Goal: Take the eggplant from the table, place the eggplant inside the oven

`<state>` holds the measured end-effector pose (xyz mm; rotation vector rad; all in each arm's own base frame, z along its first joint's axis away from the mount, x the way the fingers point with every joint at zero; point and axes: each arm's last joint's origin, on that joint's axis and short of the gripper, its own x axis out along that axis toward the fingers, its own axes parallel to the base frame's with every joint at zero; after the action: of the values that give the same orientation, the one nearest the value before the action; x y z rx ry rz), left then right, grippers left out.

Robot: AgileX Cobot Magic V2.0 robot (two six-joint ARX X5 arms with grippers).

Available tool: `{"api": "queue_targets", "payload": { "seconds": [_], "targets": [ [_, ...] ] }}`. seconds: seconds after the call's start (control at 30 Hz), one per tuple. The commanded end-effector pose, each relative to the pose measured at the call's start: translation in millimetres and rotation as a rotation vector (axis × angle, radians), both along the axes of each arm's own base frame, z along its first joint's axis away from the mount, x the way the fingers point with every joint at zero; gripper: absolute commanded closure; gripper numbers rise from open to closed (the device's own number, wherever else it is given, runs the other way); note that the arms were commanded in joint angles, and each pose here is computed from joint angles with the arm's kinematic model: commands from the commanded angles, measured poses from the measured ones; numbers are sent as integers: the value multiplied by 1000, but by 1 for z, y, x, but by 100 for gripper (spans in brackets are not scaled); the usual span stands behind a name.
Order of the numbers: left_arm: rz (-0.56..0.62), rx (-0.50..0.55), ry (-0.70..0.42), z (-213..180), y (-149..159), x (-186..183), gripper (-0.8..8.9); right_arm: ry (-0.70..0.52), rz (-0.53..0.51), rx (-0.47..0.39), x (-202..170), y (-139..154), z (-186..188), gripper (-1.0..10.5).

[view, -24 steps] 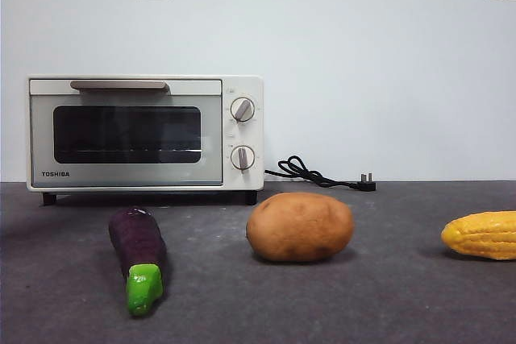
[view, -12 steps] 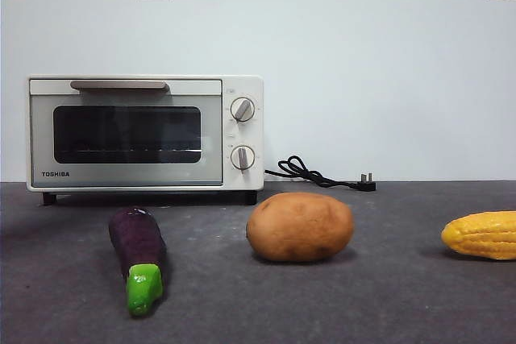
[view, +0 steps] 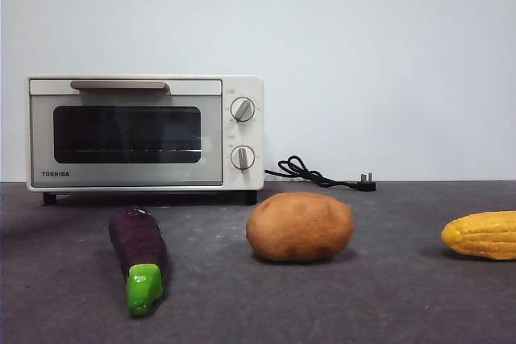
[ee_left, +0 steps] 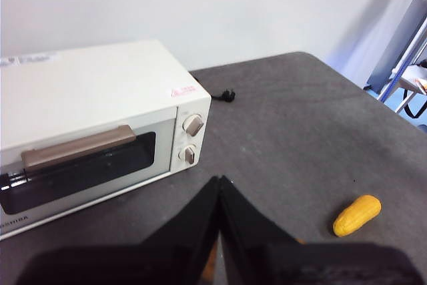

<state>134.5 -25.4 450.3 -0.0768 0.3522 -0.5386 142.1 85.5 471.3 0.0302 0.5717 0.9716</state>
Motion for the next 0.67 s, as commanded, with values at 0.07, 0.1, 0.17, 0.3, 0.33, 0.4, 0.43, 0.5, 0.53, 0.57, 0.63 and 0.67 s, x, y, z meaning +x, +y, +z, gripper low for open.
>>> {"api": "queue_targets", "payload": {
  "seconds": [0.07, 0.1, 0.17, 0.3, 0.33, 0.4, 0.43, 0.5, 0.53, 0.57, 0.63, 0.67],
  "targets": [
    [-9, 17, -6, 0, -1, 3, 819, 8, 6, -6, -1, 0, 0, 312],
    [-11, 21, -7, -1, -1, 5, 819, 13, 6, -8, 0, 0, -1, 312],
    [-8, 23, -8, -1, -1, 11, 819, 16, 6, -9, 0, 0, -1, 312],
    [-1, 26, -5, -4, -3, 31, 819, 25, 16, -14, -2, 1, -2, 313],
    [-1, 26, 1, -6, -4, 38, 819, 32, 23, -18, -3, 2, -2, 313],
    [9, 28, 17, -10, -3, 54, 819, 48, 35, -27, -5, 4, -4, 313],
    [18, 33, 27, -14, -2, 64, 819, 56, 42, -32, -6, 4, -5, 313],
    [33, 55, 43, -22, 2, 83, 819, 68, 51, -39, -7, 5, -6, 313],
    [43, 62, 57, -26, 4, 93, 819, 75, 54, -44, -8, 5, -6, 313],
    [53, 64, 70, -31, 6, 101, 819, 80, 56, -46, -8, 5, -7, 313],
    [78, 63, 100, -41, 13, 121, 819, 81, 59, -49, -9, 6, -7, 316],
    [92, 62, 109, -46, 17, 129, 819, 79, 60, -50, -9, 6, -7, 316]
  ]
}}
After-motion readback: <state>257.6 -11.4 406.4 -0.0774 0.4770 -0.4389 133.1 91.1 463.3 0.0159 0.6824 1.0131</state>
